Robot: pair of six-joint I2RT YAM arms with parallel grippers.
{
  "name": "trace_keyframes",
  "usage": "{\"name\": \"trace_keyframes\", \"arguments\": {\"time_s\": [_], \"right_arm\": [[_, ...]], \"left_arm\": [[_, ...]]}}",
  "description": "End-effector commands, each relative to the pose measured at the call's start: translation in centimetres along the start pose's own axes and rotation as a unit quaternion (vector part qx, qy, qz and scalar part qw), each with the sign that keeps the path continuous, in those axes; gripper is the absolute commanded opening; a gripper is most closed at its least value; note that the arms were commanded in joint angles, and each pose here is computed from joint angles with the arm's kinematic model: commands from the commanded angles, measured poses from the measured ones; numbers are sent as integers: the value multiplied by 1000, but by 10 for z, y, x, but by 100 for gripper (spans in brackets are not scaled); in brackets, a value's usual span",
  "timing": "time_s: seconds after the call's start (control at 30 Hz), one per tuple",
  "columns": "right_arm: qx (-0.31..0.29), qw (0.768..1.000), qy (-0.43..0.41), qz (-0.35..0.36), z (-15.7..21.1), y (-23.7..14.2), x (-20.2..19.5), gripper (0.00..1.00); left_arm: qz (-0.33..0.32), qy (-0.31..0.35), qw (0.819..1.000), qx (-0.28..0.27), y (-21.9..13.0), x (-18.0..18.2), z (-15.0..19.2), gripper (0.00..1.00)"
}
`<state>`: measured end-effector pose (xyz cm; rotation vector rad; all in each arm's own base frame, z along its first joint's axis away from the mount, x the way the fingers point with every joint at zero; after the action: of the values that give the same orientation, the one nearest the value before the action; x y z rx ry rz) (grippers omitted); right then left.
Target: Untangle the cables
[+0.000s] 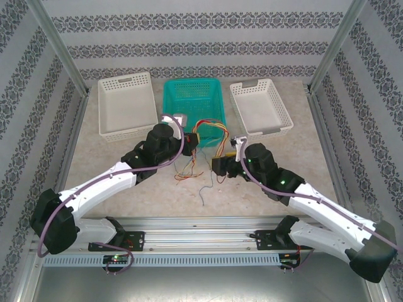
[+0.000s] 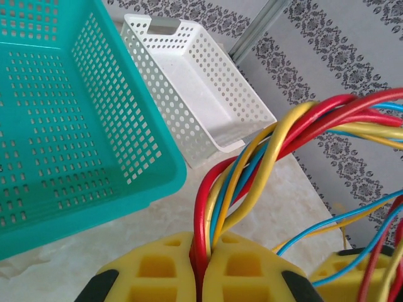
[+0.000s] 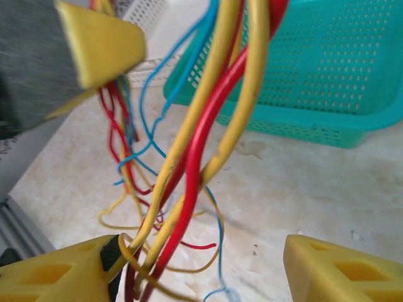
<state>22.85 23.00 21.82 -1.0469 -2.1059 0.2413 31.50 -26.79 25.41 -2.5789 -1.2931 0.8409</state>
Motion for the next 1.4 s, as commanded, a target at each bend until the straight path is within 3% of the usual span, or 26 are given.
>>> {"name": "trace_keyframes", "arguments": {"time_s": [0.0,0.17,0.4,0.63,0.93,1.1,1.37], "right_arm": [[-59,998,13,6,-26,0,9,67],[-107,990,29,82,-40,0,-13,53],[-131,971,22,197,-41,-23,-53,13],[-165,946,-14,279,-58,-74,-81,0],[-156,927,-34,341,-87,-117,-99,0],[-104,952,-42,284,-89,-100,-82,18],[-57,983,-27,174,-75,-89,-48,49]], "left_arm": [[8,-9,1000,-15,-9,-13,-12,0],[20,-10,1000,-18,-15,-20,-8,0],[6,32,999,-4,-36,-18,-9,0],[-45,128,990,39,-55,-1,-2,0],[-39,205,967,149,-49,4,29,0],[-1,222,952,212,-42,-4,48,0],[34,186,963,193,-46,-20,42,0]]}}
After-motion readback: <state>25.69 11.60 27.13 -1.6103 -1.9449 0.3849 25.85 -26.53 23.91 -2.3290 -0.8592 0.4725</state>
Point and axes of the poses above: each hand's point on the last joint's axis, 136 mm out from that joint toward the fingers, its own y axis out along the fingers, its own x axis along the line the jaws close on, z = x × y, the point moved 1 cm from there along -y, back along the fingers, and after that the axes turned 8 degrees about y, right-handed, at the moved point
